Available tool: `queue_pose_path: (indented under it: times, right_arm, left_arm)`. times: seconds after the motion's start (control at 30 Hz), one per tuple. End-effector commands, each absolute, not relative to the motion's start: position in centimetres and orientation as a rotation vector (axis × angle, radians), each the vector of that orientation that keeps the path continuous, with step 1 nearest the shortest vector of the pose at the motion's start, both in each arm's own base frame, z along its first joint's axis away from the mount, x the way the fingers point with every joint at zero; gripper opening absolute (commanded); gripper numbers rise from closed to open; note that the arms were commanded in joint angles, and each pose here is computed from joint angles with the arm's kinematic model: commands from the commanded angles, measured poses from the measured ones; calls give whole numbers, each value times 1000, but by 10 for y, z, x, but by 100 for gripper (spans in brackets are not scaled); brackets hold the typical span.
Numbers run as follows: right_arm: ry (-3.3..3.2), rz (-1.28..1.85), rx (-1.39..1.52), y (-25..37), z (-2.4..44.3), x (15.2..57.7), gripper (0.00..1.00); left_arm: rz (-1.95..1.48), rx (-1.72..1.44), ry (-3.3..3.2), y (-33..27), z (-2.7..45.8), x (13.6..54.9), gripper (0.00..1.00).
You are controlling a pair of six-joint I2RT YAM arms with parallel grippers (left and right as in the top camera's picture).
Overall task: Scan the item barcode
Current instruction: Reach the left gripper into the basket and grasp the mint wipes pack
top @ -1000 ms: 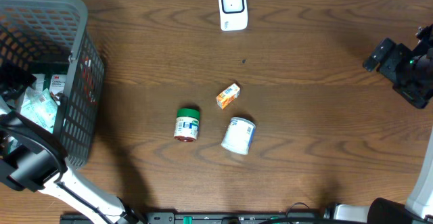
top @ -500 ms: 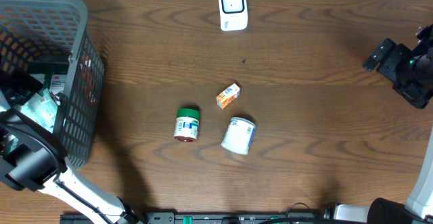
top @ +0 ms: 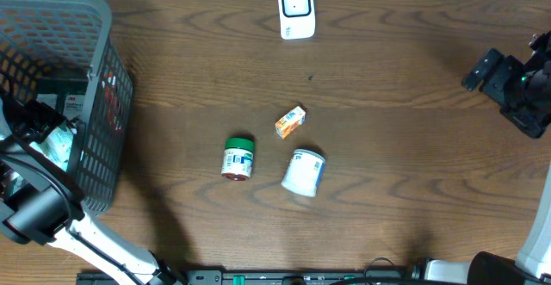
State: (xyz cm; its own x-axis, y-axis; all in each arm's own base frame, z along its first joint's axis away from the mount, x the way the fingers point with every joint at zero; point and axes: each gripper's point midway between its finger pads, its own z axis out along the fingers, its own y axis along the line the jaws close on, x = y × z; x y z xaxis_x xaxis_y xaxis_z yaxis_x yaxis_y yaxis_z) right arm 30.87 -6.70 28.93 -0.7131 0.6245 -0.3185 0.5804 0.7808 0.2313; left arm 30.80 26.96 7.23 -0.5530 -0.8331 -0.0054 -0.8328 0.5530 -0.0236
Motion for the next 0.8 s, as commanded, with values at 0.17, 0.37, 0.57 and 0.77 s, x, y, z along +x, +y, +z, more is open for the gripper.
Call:
queue_pose_path:
  times: [0.17, 0.37, 0.57, 0.77]
  right_arm:
    - [2577, 150, 932, -70, 292, 310, 99]
    - [2576, 150, 932, -70, 292, 310, 99]
    - [2577, 150, 932, -70, 292, 310, 99]
    - [2576, 150, 932, -70, 292, 310, 99]
  left_arm:
    - [33, -1380, 2560, 268, 150, 311, 70]
    - [66, -1323, 2402, 254, 177, 308, 70]
    - [104, -1324, 2316, 248, 153, 296, 72]
    - [139, -1349, 2329, 260, 109, 290, 75]
